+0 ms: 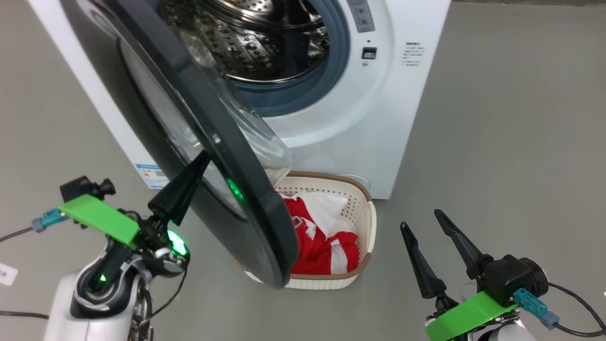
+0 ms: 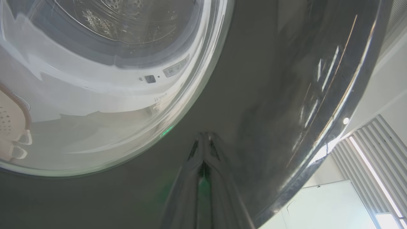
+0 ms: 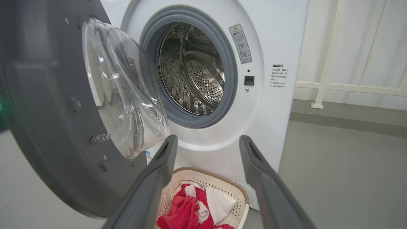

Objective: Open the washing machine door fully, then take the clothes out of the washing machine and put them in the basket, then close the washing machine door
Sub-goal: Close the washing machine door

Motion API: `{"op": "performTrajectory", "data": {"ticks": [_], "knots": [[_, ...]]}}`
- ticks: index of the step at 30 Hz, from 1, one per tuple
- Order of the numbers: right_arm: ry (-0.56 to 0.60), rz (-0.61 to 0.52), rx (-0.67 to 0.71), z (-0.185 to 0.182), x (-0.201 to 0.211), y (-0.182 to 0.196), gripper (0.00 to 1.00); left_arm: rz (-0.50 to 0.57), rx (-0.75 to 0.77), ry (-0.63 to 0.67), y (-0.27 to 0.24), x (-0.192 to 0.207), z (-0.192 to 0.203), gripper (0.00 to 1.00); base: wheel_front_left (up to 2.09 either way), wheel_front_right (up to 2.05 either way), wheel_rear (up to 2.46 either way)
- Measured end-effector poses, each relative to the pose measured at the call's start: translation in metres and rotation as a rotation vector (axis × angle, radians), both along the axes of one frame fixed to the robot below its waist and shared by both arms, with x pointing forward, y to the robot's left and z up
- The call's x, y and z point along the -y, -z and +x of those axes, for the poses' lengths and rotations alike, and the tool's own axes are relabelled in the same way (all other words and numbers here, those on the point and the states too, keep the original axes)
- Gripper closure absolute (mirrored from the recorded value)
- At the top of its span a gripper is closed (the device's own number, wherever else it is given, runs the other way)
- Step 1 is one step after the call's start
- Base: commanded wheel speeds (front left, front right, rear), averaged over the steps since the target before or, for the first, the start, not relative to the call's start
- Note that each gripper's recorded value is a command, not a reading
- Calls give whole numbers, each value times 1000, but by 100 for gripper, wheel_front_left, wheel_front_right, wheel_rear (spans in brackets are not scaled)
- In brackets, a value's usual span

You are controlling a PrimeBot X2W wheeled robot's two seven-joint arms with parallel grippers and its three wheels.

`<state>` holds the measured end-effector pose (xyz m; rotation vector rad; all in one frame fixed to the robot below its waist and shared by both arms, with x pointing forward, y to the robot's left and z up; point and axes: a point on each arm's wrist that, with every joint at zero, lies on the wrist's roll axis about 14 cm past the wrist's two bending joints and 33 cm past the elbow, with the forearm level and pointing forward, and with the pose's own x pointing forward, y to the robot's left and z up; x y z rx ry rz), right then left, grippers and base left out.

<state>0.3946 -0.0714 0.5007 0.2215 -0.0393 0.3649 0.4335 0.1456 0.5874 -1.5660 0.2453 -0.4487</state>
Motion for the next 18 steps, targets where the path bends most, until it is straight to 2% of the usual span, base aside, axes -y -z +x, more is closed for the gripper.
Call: {"op": "performTrajectory", "data": {"ticks": [18], "knots": [[109,-10,-26,3,38,9,0,-9,5,-65,5,40,59,100,0,0,0]]}}
